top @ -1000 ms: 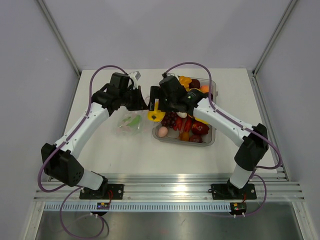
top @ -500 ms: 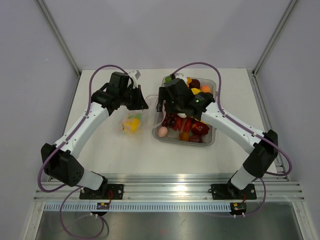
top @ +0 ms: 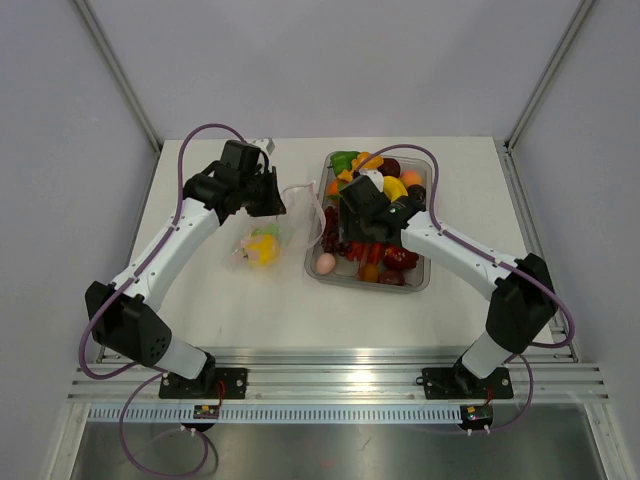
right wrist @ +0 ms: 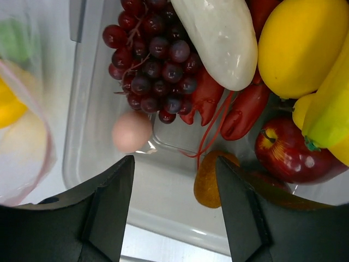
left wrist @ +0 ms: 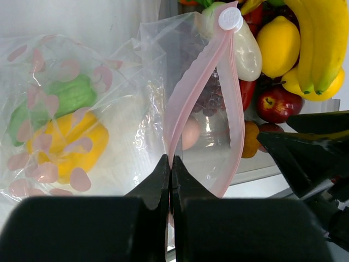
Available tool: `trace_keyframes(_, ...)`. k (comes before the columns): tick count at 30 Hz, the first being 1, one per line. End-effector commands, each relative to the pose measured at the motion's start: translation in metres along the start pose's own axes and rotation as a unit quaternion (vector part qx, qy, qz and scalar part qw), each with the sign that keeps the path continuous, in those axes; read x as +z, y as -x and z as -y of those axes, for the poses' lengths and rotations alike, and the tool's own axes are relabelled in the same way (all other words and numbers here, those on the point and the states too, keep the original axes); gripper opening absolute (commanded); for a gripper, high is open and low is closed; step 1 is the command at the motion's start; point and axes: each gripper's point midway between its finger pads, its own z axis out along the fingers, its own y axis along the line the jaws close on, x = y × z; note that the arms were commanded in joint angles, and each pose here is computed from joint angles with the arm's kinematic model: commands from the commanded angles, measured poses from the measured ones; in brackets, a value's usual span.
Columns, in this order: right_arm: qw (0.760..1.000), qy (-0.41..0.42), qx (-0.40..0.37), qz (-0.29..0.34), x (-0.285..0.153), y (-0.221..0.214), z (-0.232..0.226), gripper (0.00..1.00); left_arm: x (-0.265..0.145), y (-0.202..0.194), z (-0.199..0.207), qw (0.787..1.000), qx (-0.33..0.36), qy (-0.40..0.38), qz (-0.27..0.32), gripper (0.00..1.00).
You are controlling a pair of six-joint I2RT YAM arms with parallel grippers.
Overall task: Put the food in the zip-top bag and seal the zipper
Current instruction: Place the fake vegetable in the zipper food storage bag, then pick up the fake fruit from the bin.
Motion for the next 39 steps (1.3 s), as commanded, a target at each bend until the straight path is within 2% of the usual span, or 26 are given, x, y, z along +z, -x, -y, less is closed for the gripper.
trace_keyframes(1,0.999,-0.019,-0.041,0.031,0.011,0.016,0.003,0.68,-0.014,0.022,-0.005,0.999,0.005,0.018,0.041,0.00)
trace_keyframes(6,0.996,-0.006,-0.086,0.015,0.028,0.015,-0.007,0.70,-0.013,0.020,-0.017,0.999,-0.005,0.027,0.038,0.00)
trace_keyframes(13,0.988,0.030,-0.146,0.048,0.057,0.025,-0.025,0.73,-0.012,0.019,-0.017,0.999,-0.023,0.000,0.038,0.00)
trace_keyframes(17,0.983,0.034,-0.176,0.039,0.072,0.020,-0.029,0.73,-0.013,0.022,-0.017,0.999,-0.022,0.000,0.041,0.00)
trace_keyframes(21,0.983,0.033,-0.176,0.033,0.085,0.016,-0.031,0.73,-0.014,0.022,-0.020,0.999,-0.024,-0.001,0.042,0.00)
trace_keyframes(27,0.986,0.047,-0.159,0.019,0.102,0.007,-0.040,0.67,-0.015,0.022,-0.022,0.999,-0.028,-0.005,0.045,0.00)
trace_keyframes(31,0.988,0.038,-0.151,0.011,0.113,0.001,-0.038,0.58,-0.013,0.020,-0.022,0.999,-0.029,-0.006,0.042,0.00)
trace_keyframes(35,0.989,0.026,-0.143,0.013,0.112,0.002,-0.034,0.31,-0.013,0.020,-0.020,0.999,-0.028,-0.011,0.042,0.00)
trace_keyframes(38,0.990,0.024,-0.134,0.025,0.101,0.008,-0.033,0.17,-0.011,0.019,-0.021,0.999,-0.028,-0.011,0.041,0.00)
trace_keyframes(39,0.991,0.024,-0.131,0.027,0.098,0.009,-0.032,0.10,-0.011,0.019,-0.021,0.999,-0.028,-0.011,0.041,0.00)
